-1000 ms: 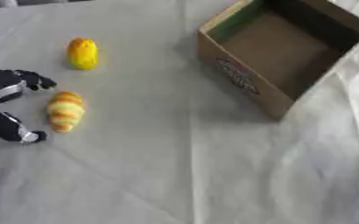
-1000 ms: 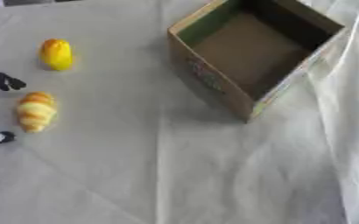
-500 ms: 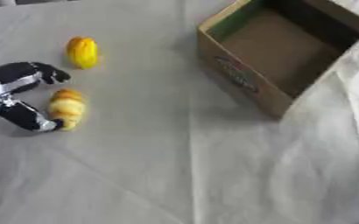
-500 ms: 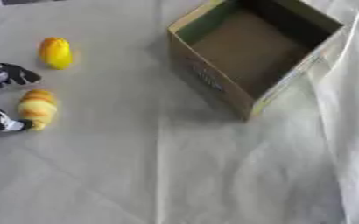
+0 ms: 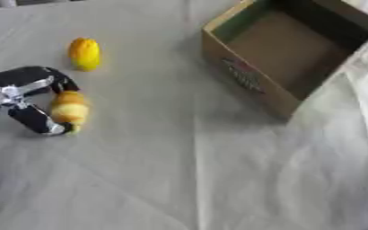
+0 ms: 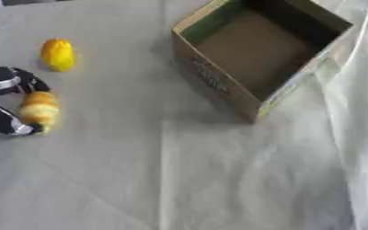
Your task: Pick up objects on the table and place them in the box.
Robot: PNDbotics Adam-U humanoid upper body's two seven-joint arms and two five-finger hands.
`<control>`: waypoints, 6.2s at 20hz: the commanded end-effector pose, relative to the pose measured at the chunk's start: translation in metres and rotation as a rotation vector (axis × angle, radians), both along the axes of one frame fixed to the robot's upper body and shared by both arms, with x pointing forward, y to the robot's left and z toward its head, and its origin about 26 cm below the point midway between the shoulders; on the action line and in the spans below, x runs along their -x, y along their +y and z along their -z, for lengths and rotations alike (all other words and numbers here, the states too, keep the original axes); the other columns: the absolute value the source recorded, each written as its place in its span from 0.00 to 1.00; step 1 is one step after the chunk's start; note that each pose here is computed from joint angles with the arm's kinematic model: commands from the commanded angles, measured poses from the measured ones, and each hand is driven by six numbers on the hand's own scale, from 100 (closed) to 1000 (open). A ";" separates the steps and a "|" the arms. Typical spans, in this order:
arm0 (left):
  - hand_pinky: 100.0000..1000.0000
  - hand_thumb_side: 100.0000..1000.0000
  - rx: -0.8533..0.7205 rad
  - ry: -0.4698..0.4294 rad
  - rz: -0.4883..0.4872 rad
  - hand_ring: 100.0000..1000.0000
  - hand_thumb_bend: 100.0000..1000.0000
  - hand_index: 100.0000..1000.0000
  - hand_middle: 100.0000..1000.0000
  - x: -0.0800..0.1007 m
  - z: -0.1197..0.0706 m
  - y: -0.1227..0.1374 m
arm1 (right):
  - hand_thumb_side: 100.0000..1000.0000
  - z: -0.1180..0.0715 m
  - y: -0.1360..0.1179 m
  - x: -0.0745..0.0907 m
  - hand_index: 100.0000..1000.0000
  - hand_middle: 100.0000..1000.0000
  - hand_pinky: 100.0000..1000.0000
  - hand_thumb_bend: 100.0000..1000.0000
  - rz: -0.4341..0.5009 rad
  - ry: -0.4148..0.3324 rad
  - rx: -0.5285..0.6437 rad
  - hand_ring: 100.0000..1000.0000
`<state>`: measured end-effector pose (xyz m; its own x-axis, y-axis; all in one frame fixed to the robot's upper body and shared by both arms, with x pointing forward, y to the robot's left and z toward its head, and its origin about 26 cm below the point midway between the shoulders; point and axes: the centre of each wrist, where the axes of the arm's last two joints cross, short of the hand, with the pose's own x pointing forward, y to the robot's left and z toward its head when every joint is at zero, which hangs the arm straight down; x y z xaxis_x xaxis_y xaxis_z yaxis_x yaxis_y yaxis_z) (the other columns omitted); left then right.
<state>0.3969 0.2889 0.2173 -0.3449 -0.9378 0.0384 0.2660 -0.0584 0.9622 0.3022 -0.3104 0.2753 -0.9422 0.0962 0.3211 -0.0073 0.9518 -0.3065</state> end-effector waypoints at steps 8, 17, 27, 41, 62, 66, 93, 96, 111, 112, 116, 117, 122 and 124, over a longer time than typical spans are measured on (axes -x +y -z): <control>0.62 0.00 0.003 -0.205 0.047 0.58 0.05 0.70 0.56 0.023 -0.043 -0.012 | 0.54 -0.007 -0.001 0.004 0.82 0.59 0.86 0.00 -0.003 -0.020 0.018 1.00; 0.63 0.00 0.090 -0.448 0.239 0.59 0.00 0.70 0.56 0.053 -0.125 -0.064 | 0.55 -0.007 -0.008 0.006 0.82 0.59 0.86 0.00 0.038 -0.035 -0.009 1.00; 0.65 0.00 0.097 -0.548 0.370 0.59 0.02 0.71 0.57 0.023 -0.140 -0.132 | 0.57 -0.014 -0.009 0.006 0.81 0.60 0.86 0.00 0.052 -0.089 -0.110 0.99; 0.65 0.00 0.128 -0.650 0.418 0.59 0.00 0.71 0.57 -0.015 -0.125 -0.198 | 0.58 -0.036 0.011 0.002 0.81 0.61 0.87 0.00 0.000 -0.253 -0.203 0.96; 0.94 0.30 0.185 -0.722 0.375 0.90 0.45 0.99 0.87 -0.026 -0.126 -0.205 | 0.59 -0.055 0.036 -0.001 0.81 0.61 0.86 0.00 -0.150 -0.256 -0.217 0.96; 0.92 0.26 0.177 -0.747 0.363 0.89 0.43 0.97 0.85 -0.027 -0.126 -0.203 | 0.59 -0.053 0.036 -0.001 0.81 0.61 0.86 0.00 -0.148 -0.242 -0.206 0.96; 0.87 0.15 0.309 -0.658 -0.036 0.86 0.33 0.90 0.81 -0.008 -0.108 -0.008 | 0.57 -0.030 0.000 0.005 0.81 0.59 0.87 0.00 0.046 -0.158 -0.118 0.97; 0.87 0.19 0.280 -0.603 -0.101 0.86 0.35 0.91 0.81 -0.003 -0.096 0.027 | 0.56 -0.027 -0.001 0.005 0.81 0.59 0.87 0.00 0.056 -0.153 -0.106 0.98; 0.89 0.19 0.225 -0.373 -0.139 0.89 0.55 0.90 0.83 0.000 -0.092 0.077 | 0.55 -0.027 -0.006 0.007 0.81 0.58 0.87 0.00 0.076 -0.167 -0.099 0.97; 0.90 0.18 0.218 -0.364 -0.140 0.89 0.56 0.90 0.83 -0.001 -0.091 0.077 | 0.55 -0.027 -0.007 0.007 0.81 0.58 0.87 0.00 0.077 -0.169 -0.095 0.97; 0.91 0.06 0.194 -0.332 -0.155 0.90 0.56 0.90 0.84 -0.009 -0.091 0.078 | 0.54 -0.030 -0.007 0.007 0.81 0.58 0.87 0.00 0.074 -0.179 -0.084 0.97; 0.91 0.02 0.187 -0.322 -0.163 0.90 0.56 0.90 0.85 -0.011 -0.090 0.079 | 0.54 -0.031 -0.007 0.007 0.81 0.58 0.87 0.00 0.074 -0.181 -0.081 0.97; 0.91 0.00 0.171 -0.256 -0.170 0.90 0.54 0.91 0.85 -0.020 -0.085 0.079 | 0.54 -0.032 -0.007 0.008 0.81 0.58 0.87 0.00 0.074 -0.184 -0.073 0.97; 0.91 0.00 0.166 -0.227 -0.162 0.90 0.53 0.91 0.85 -0.022 -0.082 0.078 | 0.54 -0.032 -0.007 0.008 0.81 0.58 0.87 0.00 0.075 -0.184 -0.071 0.97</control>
